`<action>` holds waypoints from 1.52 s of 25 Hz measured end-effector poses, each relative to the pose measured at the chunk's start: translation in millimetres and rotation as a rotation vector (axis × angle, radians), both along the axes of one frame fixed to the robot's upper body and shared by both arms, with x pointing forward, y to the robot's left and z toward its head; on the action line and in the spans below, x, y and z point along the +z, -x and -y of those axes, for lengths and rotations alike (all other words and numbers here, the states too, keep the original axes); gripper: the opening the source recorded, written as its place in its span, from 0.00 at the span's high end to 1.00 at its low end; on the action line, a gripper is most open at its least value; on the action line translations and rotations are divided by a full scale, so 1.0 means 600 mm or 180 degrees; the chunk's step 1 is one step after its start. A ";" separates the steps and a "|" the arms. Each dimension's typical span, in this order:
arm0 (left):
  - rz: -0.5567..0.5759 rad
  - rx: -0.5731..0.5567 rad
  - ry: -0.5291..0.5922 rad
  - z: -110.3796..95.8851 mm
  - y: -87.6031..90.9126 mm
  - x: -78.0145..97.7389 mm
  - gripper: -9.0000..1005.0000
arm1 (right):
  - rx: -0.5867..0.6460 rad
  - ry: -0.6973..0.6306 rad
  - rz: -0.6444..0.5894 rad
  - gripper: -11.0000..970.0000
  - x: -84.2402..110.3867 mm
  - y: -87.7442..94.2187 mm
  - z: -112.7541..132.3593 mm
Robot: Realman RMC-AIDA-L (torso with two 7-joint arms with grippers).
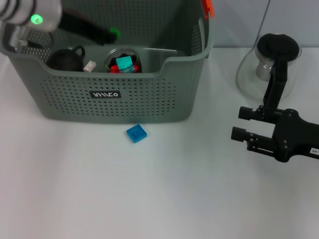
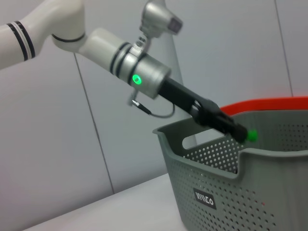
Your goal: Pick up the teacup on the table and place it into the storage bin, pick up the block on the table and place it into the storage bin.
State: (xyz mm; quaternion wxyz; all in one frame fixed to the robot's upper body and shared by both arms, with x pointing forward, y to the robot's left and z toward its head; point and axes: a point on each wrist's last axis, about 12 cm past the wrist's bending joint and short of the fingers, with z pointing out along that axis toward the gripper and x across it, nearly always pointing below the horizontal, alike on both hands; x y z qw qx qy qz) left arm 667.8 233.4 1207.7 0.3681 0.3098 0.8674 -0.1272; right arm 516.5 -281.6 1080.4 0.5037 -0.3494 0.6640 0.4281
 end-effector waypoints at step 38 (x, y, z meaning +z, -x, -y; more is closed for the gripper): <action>0.0648 -0.1176 0.1039 -0.056 0.234 -0.259 0.26 | -0.0025 -0.0044 0.0028 0.34 0.010 -0.007 0.005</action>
